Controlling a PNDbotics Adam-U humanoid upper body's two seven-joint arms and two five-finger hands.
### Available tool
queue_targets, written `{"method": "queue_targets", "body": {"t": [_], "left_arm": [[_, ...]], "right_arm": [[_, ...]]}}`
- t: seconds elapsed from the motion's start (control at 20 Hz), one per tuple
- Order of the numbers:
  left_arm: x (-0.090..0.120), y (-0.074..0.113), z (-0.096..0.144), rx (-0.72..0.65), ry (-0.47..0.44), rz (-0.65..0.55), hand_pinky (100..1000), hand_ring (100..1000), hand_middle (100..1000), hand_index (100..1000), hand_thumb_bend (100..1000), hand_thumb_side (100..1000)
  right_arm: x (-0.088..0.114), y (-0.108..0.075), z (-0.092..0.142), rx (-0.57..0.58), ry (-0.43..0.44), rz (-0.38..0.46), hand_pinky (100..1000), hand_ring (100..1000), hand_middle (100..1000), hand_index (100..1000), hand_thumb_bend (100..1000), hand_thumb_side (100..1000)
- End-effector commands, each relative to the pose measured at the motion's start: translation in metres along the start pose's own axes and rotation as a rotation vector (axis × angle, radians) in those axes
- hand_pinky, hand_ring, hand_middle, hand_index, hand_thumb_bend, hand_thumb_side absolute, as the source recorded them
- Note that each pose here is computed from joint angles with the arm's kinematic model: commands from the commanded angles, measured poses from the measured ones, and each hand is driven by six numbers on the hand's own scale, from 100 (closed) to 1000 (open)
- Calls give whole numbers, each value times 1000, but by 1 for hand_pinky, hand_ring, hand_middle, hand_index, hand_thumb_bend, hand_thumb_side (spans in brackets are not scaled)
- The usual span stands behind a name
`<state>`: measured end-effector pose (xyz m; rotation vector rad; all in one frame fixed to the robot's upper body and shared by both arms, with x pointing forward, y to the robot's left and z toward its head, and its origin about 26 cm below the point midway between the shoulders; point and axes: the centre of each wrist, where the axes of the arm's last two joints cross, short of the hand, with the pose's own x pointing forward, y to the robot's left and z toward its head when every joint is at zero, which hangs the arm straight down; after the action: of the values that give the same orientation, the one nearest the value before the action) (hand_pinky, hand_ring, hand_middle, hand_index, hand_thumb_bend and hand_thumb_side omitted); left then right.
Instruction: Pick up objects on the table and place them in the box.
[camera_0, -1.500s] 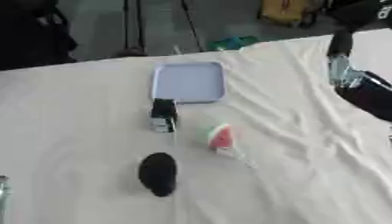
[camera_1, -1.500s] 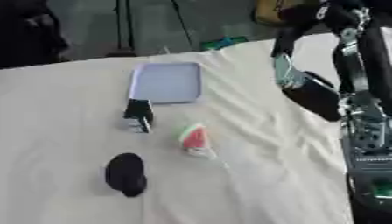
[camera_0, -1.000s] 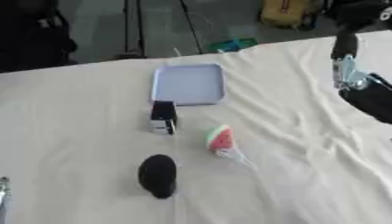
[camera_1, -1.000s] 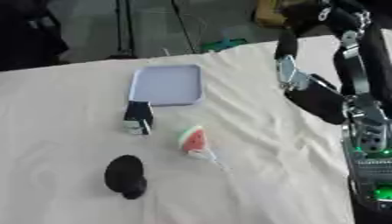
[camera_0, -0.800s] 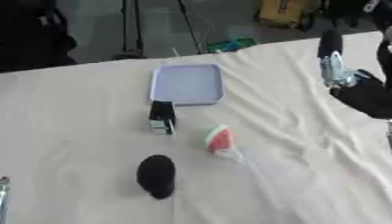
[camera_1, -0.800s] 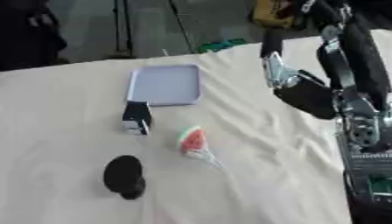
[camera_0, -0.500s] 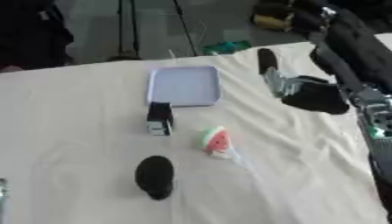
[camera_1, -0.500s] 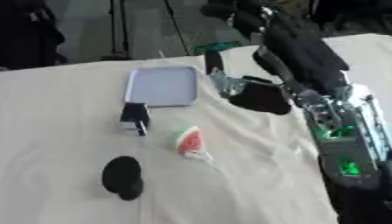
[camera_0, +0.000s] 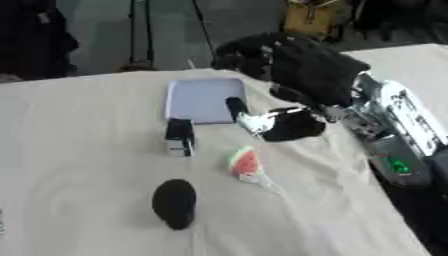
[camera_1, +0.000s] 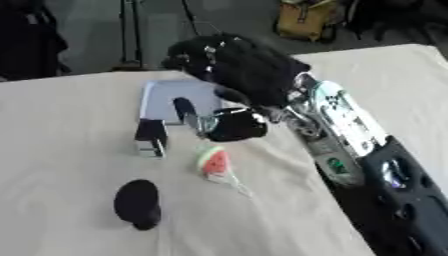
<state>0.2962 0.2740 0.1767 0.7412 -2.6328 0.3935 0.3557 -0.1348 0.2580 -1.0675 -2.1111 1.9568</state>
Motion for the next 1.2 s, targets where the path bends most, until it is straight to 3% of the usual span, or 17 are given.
{"method": "queue_targets", "body": {"t": [0.05, 0.4, 0.55, 0.75, 1.0, 1.05, 1.2], "left_arm": [[4, 0, -5, -7, -24, 10, 635, 668, 771, 670, 100, 854], [3, 1, -6, -14, -27, 7, 636, 669, 772, 670, 100, 857], [3, 1, -6, -14, -28, 5, 637, 670, 773, 670, 100, 858], [4, 1, -6, -17, -31, 4, 637, 669, 772, 670, 100, 858], [4, 1, -8, -16, -35, 4, 637, 669, 773, 670, 100, 856], [4, 1, -8, -15, -35, 4, 637, 669, 773, 670, 100, 857], [4, 0, -8, -13, -36, 6, 637, 669, 773, 670, 100, 859]], "right_arm": [[2, 8, 0, 44, 21, 16, 834, 897, 903, 974, 100, 1000], [7, 36, 12, 162, 31, -16, 863, 937, 920, 1000, 100, 999], [6, 41, 20, 172, 66, -50, 852, 927, 895, 1000, 100, 909], [7, 40, 31, 132, 173, -63, 861, 955, 911, 1000, 100, 1000], [17, 52, 42, 155, 233, -96, 888, 979, 921, 1000, 100, 1000], [18, 55, 44, 166, 240, -106, 887, 977, 906, 1000, 156, 1000], [20, 63, 51, 210, 274, -141, 881, 971, 907, 1000, 213, 991]]}}
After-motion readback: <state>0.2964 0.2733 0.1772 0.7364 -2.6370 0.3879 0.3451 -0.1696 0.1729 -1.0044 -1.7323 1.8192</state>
